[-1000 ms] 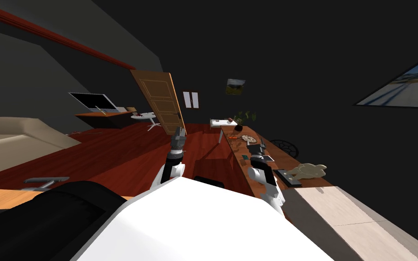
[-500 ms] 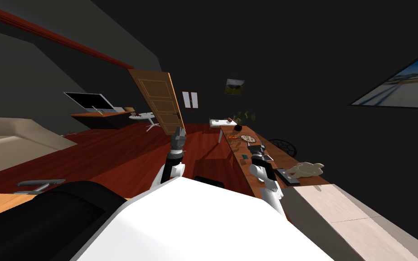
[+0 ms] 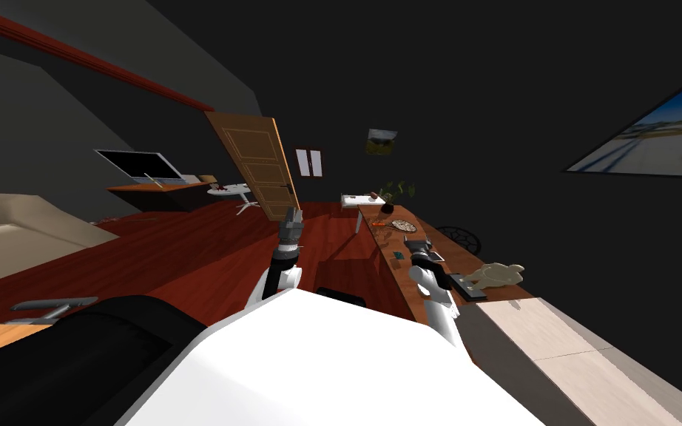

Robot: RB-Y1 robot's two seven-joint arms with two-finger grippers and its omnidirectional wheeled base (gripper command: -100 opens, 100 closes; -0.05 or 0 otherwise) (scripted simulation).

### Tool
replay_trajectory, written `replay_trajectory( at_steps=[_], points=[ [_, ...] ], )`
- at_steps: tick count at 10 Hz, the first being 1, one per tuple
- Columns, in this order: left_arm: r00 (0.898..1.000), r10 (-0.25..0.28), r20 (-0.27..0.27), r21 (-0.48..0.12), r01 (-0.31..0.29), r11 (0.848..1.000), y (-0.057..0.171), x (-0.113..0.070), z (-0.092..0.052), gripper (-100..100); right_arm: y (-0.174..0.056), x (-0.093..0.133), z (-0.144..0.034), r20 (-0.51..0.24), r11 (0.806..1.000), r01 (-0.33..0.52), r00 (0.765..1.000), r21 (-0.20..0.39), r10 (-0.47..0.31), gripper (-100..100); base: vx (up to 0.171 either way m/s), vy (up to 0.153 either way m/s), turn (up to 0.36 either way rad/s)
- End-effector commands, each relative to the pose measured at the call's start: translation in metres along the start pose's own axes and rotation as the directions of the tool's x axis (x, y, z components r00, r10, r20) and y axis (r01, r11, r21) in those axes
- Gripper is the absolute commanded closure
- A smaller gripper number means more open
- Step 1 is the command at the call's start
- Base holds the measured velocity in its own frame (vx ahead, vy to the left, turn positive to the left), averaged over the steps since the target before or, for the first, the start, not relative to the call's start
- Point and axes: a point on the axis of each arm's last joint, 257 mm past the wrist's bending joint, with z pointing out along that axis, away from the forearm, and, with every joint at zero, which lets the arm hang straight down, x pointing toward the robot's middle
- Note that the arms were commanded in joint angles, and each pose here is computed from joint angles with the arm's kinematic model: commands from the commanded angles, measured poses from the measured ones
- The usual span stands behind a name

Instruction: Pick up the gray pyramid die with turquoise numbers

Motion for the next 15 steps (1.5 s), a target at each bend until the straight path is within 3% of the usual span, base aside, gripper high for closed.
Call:
replay_trajectory(
  at_steps=[1, 3, 4, 6, 7, 8, 9, 10, 11, 12, 13, 15],
  points=[
    [1.0, 0.0, 0.0, 0.0, 0.0, 1.0, 0.0, 0.0, 0.0, 0, 0.001, -0.018, 0.01, 0.053, 0.996, -0.088, 0.995, 0.013, 0.087, -100, 0.007, -0.008, -0.028],
    [1.0, 0.0, 0.0, 0.0, 0.0, 1.0, 0.0, 0.0, 0.0, 0, -0.009, -0.035, 0.007, 0.091, 0.995, -0.097, 0.991, 0.033, 0.094, -100, 0.003, -0.003, -0.006],
    [1.0, 0.0, 0.0, 0.0, 0.0, 1.0, 0.0, 0.0, 0.0, 0, -0.007, -0.044, 0.015, 0.124, 0.983, -0.183, 0.976, 0.034, 0.177, -100, 0.003, -0.008, -0.032],
    [1.0, 0.0, 0.0, 0.0, 0.0, 1.0, 0.0, 0.0, 0.0, 0, -0.015, -0.058, 0.012, 0.154, 0.982, -0.185, 0.972, 0.043, 0.177, -100, 0.003, -0.004, -0.008],
    [1.0, 0.0, 0.0, 0.0, 0.0, 1.0, 0.0, 0.0, 0.0, 0, -0.016, -0.069, 0.018, 0.194, 0.961, -0.274, 0.946, 0.042, 0.261, -100, 0.005, -0.01, -0.033],
    [1.0, 0.0, 0.0, 0.0, 0.0, 1.0, 0.0, 0.0, 0.0, 0, -0.022, -0.08, 0.015, 0.216, 0.96, -0.277, 0.941, 0.047, 0.261, -100, 0.005, -0.012, -0.016],
    [1.0, 0.0, 0.0, 0.0, 0.0, 1.0, 0.0, 0.0, 0.0, 0, -0.023, -0.089, 0.02, 0.25, 0.931, -0.364, 0.905, 0.036, 0.345, -100, 0.002, -0.018, -0.03],
    [1.0, 0.0, 0.0, 0.0, 0.0, 1.0, 0.0, 0.0, 0.0, 0, -0.03, -0.099, 0.017, 0.274, 0.929, -0.368, 0.898, 0.044, 0.343, -100, 0.002, -0.016, -0.018],
    [1.0, 0.0, 0.0, 0.0, 0.0, 1.0, 0.0, 0.0, 0.0, 0, -0.031, -0.103, 0.022, 0.297, 0.893, -0.449, 0.857, 0.032, 0.421, -100, 0.002, -0.02, -0.034],
    [1.0, 0.0, 0.0, 0.0, 0.0, 1.0, 0.0, 0.0, 0.0, 0, -0.04, -0.116, 0.017, 0.328, 0.888, -0.459, 0.844, 0.034, 0.424, -100, 0.003, -0.018, -0.014],
    [1.0, 0.0, 0.0, 0.0, 0.0, 1.0, 0.0, 0.0, 0.0, 0, -0.042, -0.117, 0.022, 0.346, 0.848, -0.53, 0.8, 0.023, 0.491, -100, 0.001, -0.021, -0.026],
    [1.0, 0.0, 0.0, 0.0, 0.0, 1.0, 0.0, 0.0, 0.0, 0, -0.052, -0.131, 0.016, 0.378, 0.838, -0.546, 0.78, 0.019, 0.499, -100, 0.0, -0.013, -0.009]
  ],
)
